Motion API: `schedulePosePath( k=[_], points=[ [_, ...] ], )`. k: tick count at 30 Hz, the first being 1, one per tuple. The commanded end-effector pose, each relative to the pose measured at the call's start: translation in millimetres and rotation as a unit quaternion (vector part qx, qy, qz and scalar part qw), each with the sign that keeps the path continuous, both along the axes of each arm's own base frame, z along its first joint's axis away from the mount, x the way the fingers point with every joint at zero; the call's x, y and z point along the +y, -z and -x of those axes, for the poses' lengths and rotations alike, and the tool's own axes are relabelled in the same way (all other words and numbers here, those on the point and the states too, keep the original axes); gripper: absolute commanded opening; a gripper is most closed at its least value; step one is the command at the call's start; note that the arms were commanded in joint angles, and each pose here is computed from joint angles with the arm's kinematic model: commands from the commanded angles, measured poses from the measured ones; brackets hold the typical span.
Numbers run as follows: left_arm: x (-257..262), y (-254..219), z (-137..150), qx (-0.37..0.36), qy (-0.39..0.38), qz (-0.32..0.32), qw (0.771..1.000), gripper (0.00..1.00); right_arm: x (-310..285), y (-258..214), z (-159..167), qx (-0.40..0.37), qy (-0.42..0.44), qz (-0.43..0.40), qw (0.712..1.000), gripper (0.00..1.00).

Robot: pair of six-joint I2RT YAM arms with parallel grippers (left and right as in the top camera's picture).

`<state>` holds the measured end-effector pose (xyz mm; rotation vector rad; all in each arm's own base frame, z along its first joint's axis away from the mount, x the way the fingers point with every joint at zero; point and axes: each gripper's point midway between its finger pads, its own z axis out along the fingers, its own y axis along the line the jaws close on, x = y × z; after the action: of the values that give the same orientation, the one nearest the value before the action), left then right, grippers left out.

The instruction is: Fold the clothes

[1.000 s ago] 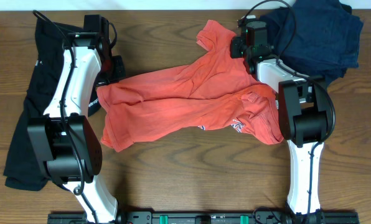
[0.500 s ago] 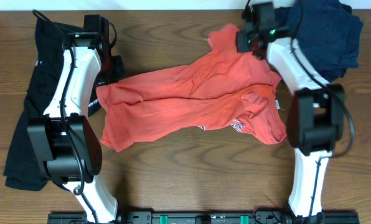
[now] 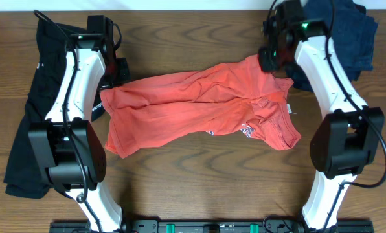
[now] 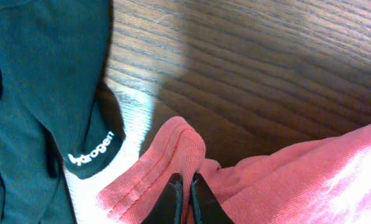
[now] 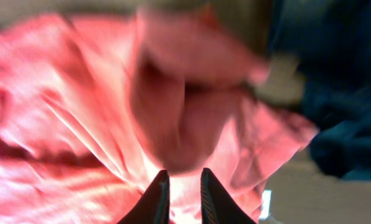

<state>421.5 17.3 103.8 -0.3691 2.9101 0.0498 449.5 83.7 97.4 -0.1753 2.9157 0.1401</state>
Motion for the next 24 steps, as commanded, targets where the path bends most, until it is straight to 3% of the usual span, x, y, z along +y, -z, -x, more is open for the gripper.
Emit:
schedulePosePath(
  k=[1, 4, 15, 19, 24],
  points=[
    [3.6, 2.5, 3.2, 0.006, -0.005, -0.005, 1.000, 0.06, 2.5, 28.4, 16.8, 0.040, -0.009, 0.002, 0.999, 0.22],
    [3.9, 2.5, 3.2, 0.006, -0.003, -0.006, 1.000, 0.06, 0.2, 24.0, 6.4, 0.020, -0.004, -0.005, 1.000, 0.32],
    [3.7, 2.5, 3.1, 0.006, -0.002, -0.006, 1.000, 0.06, -7.9, -55.7, -73.3, -0.146, 0.029, -0.038, 0.988, 0.51],
    [3.7, 2.5, 3.2, 0.006, -0.002, -0.006, 1.000, 0.06, -18.2, -41.5, -83.6, -0.138, 0.098, -0.061, 0.984, 0.53],
    [3.7, 2.5, 3.2, 0.006, -0.002, -0.006, 1.000, 0.06, -18.1, 11.6, -80.0, -0.067, 0.168, -0.090, 0.979, 0.53]
  ],
)
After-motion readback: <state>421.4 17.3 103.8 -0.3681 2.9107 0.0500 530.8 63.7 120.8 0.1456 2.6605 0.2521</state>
